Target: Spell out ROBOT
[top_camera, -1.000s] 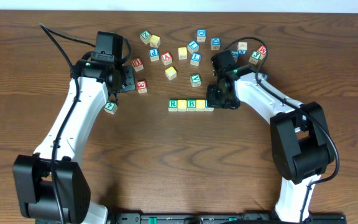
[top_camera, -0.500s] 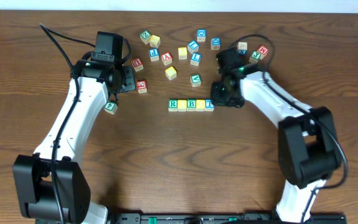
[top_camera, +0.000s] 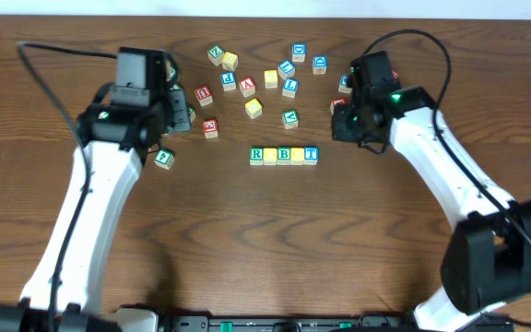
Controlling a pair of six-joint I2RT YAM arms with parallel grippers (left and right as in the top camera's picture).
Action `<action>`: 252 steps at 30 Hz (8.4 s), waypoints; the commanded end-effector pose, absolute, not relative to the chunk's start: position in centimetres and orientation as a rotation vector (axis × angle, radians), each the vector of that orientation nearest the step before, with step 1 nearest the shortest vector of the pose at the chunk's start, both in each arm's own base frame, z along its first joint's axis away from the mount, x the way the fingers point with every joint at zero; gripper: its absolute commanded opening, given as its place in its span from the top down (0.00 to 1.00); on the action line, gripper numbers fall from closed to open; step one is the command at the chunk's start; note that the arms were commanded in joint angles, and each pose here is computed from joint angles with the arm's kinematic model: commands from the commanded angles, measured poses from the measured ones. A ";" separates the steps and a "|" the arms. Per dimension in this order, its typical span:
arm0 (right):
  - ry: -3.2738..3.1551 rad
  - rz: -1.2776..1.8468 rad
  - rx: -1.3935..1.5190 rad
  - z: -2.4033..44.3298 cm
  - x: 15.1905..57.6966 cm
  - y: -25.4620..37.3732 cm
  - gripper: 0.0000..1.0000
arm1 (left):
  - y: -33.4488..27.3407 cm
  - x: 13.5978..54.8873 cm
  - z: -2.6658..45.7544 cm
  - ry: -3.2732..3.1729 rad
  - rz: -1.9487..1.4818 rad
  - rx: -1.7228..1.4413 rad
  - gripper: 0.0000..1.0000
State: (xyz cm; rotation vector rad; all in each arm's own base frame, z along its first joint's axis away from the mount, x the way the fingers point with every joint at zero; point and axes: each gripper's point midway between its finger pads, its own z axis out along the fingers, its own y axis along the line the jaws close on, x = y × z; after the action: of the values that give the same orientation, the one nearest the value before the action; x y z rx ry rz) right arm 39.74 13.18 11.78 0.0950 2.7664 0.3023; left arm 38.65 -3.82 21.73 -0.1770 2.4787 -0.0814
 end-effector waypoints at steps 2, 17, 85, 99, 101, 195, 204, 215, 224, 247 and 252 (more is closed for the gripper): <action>2.660 0.308 0.072 16.0 40.1 12.0 0.87 | -1.6 38.0 25.9 2.371 -0.058 -0.226 0.78; 2.586 0.265 0.024 21.3 36.9 9.9 0.31 | 3.3 34.8 28.5 2.310 0.000 -0.379 0.29; 2.217 0.162 0.099 31.7 34.5 6.4 0.01 | 3.3 34.6 28.2 2.326 0.002 -0.382 0.02; 1.833 0.128 0.257 30.7 31.6 0.7 0.01 | 3.3 34.6 28.2 2.326 0.002 -0.382 0.02; 1.774 0.126 0.272 29.9 30.7 0.0 0.01 | 3.3 34.6 28.2 2.326 0.002 -0.381 0.02; 1.618 0.093 0.234 15.9 24.6 -1.2 0.01 | 3.3 26.6 24.8 1.701 0.094 -0.161 0.02; 1.618 0.094 0.234 15.9 24.6 -1.2 0.01 | 3.2 25.1 19.8 1.632 0.100 -0.150 0.02; 1.618 0.094 0.234 15.9 24.6 -1.2 0.01 | 3.2 24.5 15.7 1.638 0.100 -0.151 0.02; 1.618 0.093 0.234 15.9 24.6 -1.2 0.01 | 4.1 24.0 13.7 1.717 0.136 -0.178 0.02; 1.618 0.093 0.234 15.9 24.6 -1.2 0.01 | 4.1 24.0 13.6 1.720 0.136 -0.180 0.02; 1.618 0.093 0.234 15.9 24.6 -1.2 0.01 | 4.1 24.0 13.6 1.720 0.136 -0.180 0.02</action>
State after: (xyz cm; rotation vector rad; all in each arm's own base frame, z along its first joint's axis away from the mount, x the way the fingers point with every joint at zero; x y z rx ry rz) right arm 24.60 -1.07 15.98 0.2408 1.6195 0.1078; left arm 24.21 3.78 15.35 -0.1761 1.6636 0.1117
